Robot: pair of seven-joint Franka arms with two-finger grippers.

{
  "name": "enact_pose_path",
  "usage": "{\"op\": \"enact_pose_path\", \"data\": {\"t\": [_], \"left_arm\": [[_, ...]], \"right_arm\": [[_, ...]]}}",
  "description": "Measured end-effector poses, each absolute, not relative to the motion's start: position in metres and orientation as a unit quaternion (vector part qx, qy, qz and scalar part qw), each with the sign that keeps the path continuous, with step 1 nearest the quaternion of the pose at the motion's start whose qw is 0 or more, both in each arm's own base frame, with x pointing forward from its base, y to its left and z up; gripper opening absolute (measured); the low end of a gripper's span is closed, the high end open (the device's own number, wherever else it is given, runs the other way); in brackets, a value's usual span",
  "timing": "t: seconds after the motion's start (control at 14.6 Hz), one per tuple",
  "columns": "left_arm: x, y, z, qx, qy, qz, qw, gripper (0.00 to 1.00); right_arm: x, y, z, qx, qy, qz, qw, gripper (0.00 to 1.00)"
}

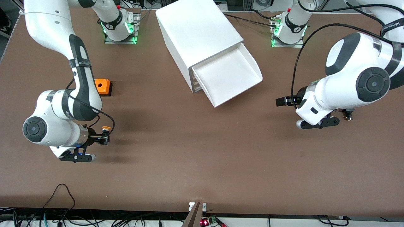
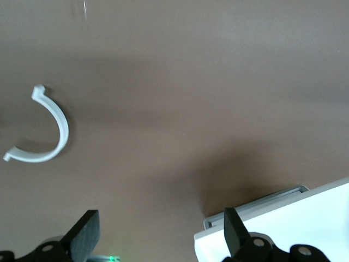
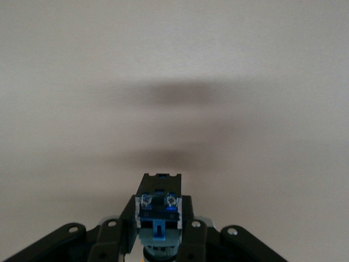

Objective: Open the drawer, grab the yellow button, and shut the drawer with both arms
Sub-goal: 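Push the drawer shut with the left gripper while the right gripper lowers the button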

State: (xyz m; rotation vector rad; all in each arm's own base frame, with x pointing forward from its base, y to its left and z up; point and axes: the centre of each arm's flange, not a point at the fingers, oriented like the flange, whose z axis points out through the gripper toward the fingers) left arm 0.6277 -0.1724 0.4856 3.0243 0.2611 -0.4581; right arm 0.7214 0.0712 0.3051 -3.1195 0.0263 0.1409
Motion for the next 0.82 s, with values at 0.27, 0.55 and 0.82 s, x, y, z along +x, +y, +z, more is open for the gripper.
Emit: {"op": "enact_pose_path", "data": {"t": [0.27,0.55,0.82], "left_arm": [[0.606,-0.204,0.455,0.985,0.116,-0.119,0.049,1.00],[0.559,-0.261,0.426,0.983,0.151,-0.084,0.056,1.00],[0.544,-0.276,0.394,0.976,0.186,-0.072,0.092,1.00]], "right_arm": [[0.711,0.017,0.255,-0.999,-0.025,0.033,0.003,0.34],[0.699,-0.010,0.221,-0.999,-0.023,0.042,0.002,0.34],[0.694,-0.007,0.207,-0.999,-0.013,0.050,0.016,0.34]]}}
